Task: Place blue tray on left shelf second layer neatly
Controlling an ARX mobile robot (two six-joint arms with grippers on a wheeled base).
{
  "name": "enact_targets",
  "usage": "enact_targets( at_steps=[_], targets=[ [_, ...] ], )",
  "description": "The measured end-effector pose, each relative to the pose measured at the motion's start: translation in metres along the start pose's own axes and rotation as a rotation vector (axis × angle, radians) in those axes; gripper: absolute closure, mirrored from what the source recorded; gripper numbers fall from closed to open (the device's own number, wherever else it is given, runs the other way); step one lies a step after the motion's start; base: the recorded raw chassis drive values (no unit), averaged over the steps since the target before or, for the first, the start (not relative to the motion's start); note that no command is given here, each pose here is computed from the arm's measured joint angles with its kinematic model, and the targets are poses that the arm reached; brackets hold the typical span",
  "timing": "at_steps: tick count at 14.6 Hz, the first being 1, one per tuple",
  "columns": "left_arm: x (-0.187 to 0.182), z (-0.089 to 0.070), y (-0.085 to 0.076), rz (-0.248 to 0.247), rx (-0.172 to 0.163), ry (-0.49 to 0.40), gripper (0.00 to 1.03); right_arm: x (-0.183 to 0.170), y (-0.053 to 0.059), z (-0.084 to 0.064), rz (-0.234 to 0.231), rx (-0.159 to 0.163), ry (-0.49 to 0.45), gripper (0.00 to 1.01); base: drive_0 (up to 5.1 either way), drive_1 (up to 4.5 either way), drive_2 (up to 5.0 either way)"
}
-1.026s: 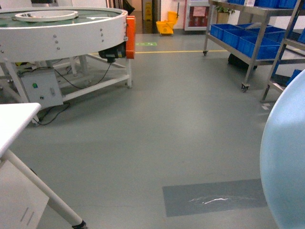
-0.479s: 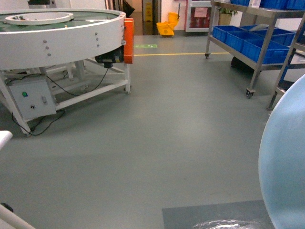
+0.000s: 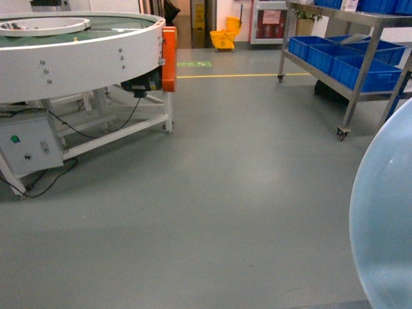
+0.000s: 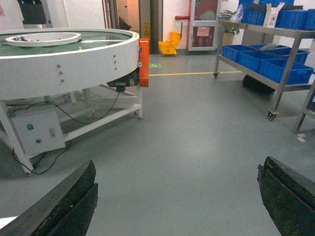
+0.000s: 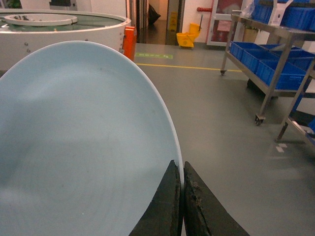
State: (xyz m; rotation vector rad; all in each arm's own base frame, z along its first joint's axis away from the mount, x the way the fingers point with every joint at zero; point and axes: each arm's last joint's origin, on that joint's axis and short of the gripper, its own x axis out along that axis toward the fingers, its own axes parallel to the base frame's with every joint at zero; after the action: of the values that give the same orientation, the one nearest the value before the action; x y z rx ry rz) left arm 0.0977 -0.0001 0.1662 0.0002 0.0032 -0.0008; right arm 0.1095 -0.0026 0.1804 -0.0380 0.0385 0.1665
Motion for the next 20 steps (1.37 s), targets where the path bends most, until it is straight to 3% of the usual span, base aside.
enact_targets(
  at_steps=[20],
  targets=[
    [0.0000, -0.0001, 0.0000, 0.001, 0.000, 0.001, 0.05, 0.0000, 0.0000, 0.0006, 0.000, -0.002, -0.007, 0.99, -0.1, 4.06, -4.2]
  ],
)
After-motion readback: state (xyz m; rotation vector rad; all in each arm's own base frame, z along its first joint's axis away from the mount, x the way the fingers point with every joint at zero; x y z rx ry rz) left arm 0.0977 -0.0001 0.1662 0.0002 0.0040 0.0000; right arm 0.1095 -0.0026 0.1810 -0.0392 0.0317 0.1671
